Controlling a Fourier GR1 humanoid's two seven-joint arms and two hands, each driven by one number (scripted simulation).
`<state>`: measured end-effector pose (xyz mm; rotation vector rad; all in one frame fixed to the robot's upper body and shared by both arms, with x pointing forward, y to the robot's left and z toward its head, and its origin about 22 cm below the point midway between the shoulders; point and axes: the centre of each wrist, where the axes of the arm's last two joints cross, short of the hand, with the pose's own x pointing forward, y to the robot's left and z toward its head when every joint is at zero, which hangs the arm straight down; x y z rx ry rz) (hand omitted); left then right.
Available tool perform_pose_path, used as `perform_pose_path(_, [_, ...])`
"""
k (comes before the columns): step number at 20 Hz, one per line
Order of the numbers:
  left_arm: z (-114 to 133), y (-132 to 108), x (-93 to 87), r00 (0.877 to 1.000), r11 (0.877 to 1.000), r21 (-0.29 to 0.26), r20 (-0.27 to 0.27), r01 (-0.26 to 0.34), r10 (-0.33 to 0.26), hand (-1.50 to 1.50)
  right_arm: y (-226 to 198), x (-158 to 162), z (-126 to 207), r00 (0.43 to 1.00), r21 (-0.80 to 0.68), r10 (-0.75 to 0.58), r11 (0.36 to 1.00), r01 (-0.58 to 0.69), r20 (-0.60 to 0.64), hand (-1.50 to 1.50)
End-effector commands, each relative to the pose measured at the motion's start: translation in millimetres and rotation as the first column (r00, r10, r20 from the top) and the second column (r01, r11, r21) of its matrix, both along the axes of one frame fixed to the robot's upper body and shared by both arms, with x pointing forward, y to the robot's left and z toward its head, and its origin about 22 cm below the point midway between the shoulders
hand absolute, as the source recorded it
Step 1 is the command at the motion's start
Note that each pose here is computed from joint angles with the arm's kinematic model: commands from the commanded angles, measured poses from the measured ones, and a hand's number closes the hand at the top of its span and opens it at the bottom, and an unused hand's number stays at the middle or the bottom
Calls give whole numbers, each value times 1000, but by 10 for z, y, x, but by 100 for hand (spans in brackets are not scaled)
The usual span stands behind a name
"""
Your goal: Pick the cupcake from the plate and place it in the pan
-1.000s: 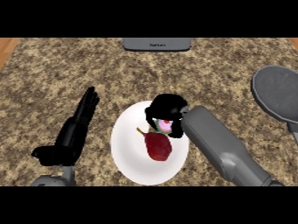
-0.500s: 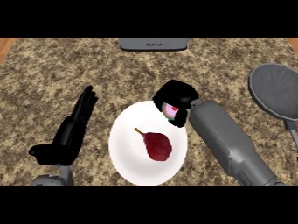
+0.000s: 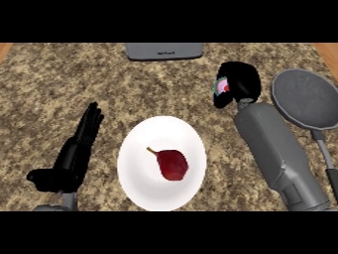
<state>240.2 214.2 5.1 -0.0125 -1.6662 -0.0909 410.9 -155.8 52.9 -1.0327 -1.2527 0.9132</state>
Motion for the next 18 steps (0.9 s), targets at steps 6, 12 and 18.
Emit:
perform_pose_path(6, [-106, -46, -36, 1000, 1000, -14, 0, 28, -28, 0, 512, -172, 626, 866, 218, -426, 900, 377, 263, 150])
perform_pose_path(12, [25, 11, -79, 998, 999, -1, 27, 51, -51, 0, 8, -379, 414, 760, 328, -590, 799, 504, 272, 150])
perform_pose_path(18, [23, -94, 21, 998, 999, 4, 42, 46, -46, 0, -835, -360, 334, 690, 349, -650, 757, 552, 318, 150])
